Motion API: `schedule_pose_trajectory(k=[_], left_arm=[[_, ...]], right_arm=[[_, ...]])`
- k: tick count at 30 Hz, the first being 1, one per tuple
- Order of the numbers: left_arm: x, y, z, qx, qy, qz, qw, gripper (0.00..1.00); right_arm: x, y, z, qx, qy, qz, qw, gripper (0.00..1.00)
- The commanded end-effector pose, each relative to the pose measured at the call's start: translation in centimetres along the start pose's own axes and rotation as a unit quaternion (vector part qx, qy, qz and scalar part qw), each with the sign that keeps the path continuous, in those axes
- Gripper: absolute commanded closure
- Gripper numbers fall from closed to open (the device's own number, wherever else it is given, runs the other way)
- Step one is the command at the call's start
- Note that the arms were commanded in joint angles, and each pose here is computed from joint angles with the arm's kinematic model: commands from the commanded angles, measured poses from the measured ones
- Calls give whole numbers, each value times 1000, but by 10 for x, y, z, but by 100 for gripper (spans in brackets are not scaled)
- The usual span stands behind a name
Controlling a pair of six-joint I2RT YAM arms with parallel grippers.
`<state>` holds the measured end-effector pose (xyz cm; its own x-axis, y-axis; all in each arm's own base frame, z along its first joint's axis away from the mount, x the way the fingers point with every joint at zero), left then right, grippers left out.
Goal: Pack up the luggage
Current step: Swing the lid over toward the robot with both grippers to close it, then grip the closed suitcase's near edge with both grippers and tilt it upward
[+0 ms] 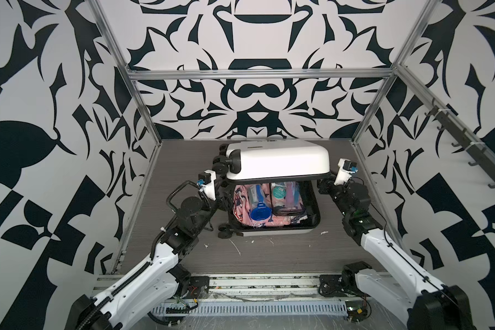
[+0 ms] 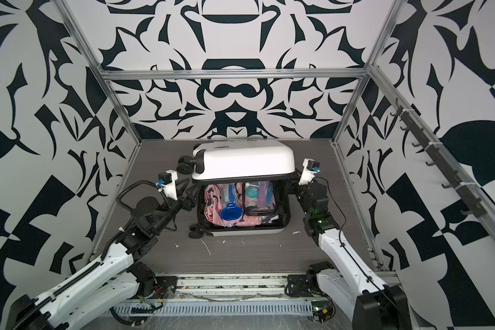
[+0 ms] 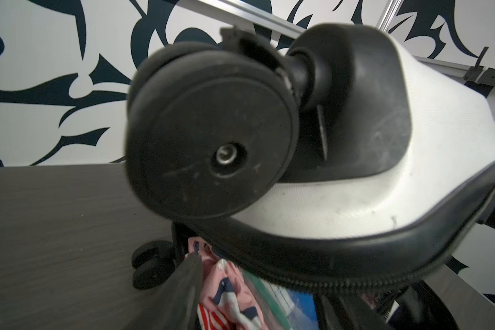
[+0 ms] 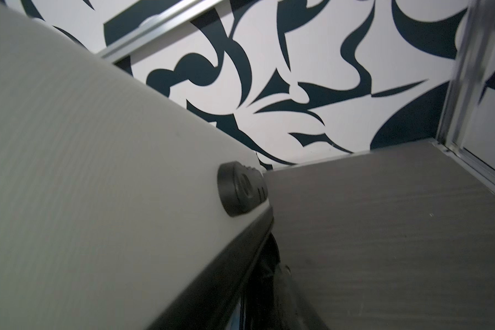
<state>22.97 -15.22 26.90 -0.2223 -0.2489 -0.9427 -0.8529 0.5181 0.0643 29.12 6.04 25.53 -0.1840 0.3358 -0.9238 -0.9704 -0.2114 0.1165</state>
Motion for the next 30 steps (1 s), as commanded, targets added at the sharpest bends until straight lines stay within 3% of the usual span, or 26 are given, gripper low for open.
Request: schedule_pose_trajectory(k=[1,5,8,13,17,20,24,30], left_arm=[[31,16,10,-27,76,77,994,39],[50,40,20,-57,123,118,984,40],[60,60,27,-88,165,142,972,40],[85,88,33,-139,226,231,936,43],[94,95,33,-139,252,244,926,43],[88,95,34,-143,252,227,930,42],[76,94,33,-151,239,221,934,41],[43,92,31,-167,189,199,947,36]], right_arm=[[12,15,-17,66,-53,30,996,53],[34,29,-29,116,-88,99,984,53],[59,42,-42,175,-126,162,963,56],[95,65,-60,262,-163,244,919,63],[104,76,-64,289,-165,277,901,65],[97,90,-70,314,-154,260,900,62],[83,100,-66,301,-150,230,913,58],[87,93,-48,236,-152,277,919,59]])
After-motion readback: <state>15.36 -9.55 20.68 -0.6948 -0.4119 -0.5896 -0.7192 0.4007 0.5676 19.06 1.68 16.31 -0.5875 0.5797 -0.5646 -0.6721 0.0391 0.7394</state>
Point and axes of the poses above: each gripper's point midway between its finger pads, its own y axis back along the fingers, its own z axis along the line the jaws close on, x = y × z, the point moved 5 cm from there along y, back along the fingers, and after that the axes turned 1 degree about y, right-handed, at the moved point
